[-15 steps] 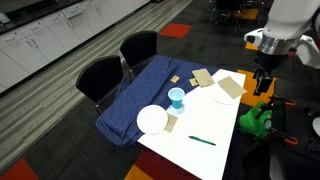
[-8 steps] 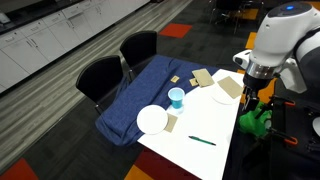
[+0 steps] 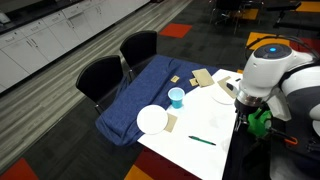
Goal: Put the green pen in the blue cup
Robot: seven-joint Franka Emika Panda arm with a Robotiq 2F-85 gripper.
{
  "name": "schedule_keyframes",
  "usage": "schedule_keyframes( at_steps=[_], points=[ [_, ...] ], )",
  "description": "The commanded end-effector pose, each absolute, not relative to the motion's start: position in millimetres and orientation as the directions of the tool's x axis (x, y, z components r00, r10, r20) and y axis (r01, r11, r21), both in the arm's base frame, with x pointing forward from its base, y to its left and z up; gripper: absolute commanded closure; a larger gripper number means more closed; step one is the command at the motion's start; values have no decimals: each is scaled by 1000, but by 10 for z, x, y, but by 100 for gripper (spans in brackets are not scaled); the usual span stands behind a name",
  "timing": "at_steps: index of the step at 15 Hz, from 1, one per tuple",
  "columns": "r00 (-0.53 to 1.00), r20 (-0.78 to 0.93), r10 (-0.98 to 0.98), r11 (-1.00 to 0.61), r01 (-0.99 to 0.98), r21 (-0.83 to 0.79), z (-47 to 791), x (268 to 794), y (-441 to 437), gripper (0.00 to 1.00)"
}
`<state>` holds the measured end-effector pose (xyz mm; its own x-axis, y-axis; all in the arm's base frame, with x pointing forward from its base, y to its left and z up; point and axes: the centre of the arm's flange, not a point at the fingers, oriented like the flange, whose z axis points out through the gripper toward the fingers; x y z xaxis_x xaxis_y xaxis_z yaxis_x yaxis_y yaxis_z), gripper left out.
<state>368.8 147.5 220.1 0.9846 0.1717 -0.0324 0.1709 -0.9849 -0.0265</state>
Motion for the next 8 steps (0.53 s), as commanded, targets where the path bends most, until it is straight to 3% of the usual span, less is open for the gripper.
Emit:
schedule_keyframes(
  at_steps=[1, 8],
  points=[
    [986, -16, 165, -986, 165, -30, 1869, 3830, 1774, 0],
    [984, -1, 180, -983, 180, 18, 1371, 4011, 2151, 0]
  ],
)
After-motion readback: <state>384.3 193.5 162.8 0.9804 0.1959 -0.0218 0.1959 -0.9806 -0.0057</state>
